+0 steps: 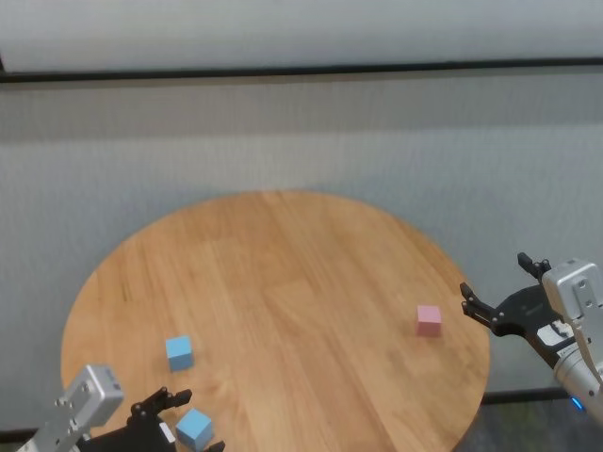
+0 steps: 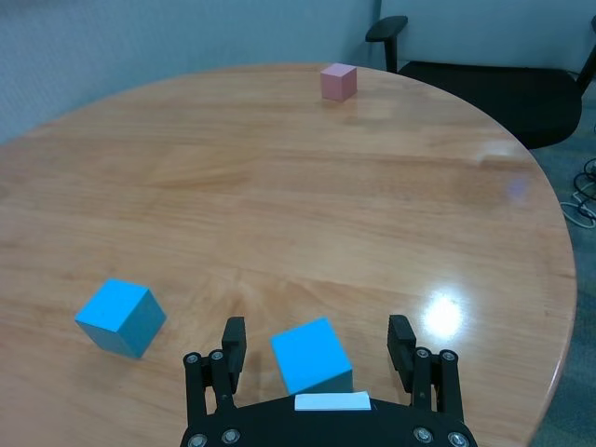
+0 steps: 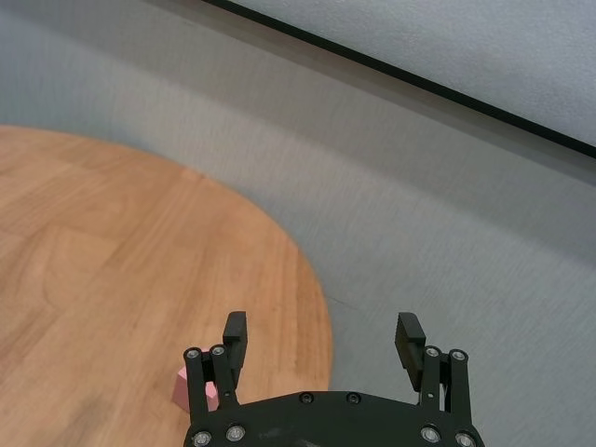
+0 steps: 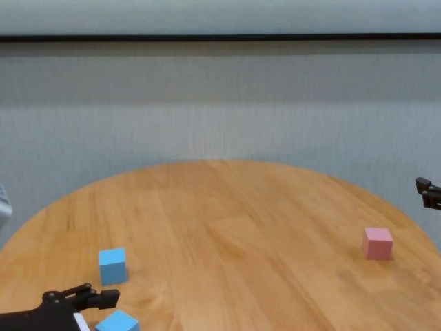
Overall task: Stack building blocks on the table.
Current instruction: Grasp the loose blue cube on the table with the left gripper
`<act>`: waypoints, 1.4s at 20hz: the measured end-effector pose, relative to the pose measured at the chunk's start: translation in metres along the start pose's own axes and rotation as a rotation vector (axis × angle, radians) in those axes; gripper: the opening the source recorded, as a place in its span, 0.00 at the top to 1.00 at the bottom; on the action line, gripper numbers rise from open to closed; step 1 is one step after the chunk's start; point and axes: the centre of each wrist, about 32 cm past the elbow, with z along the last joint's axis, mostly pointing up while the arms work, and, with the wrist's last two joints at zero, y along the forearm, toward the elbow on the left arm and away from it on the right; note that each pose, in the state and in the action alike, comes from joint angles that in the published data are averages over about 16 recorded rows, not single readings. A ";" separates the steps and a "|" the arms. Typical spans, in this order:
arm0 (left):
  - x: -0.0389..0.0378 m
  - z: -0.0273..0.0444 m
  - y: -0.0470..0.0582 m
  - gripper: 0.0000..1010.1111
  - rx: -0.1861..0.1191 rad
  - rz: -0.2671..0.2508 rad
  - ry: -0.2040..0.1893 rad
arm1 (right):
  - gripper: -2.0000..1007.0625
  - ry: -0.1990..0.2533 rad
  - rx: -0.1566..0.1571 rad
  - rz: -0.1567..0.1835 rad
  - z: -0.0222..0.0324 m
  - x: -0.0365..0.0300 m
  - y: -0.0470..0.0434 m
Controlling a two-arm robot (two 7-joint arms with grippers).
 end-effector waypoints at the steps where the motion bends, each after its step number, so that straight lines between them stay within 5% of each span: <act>1: 0.0002 0.0002 0.000 0.01 0.001 -0.001 0.001 | 0.00 0.000 0.000 0.000 0.0000 0.0000 0.0000; 28: 0.0028 0.0004 -0.001 0.04 0.025 -0.010 0.025 | 0.00 0.000 0.000 0.000 0.0000 0.0000 0.0000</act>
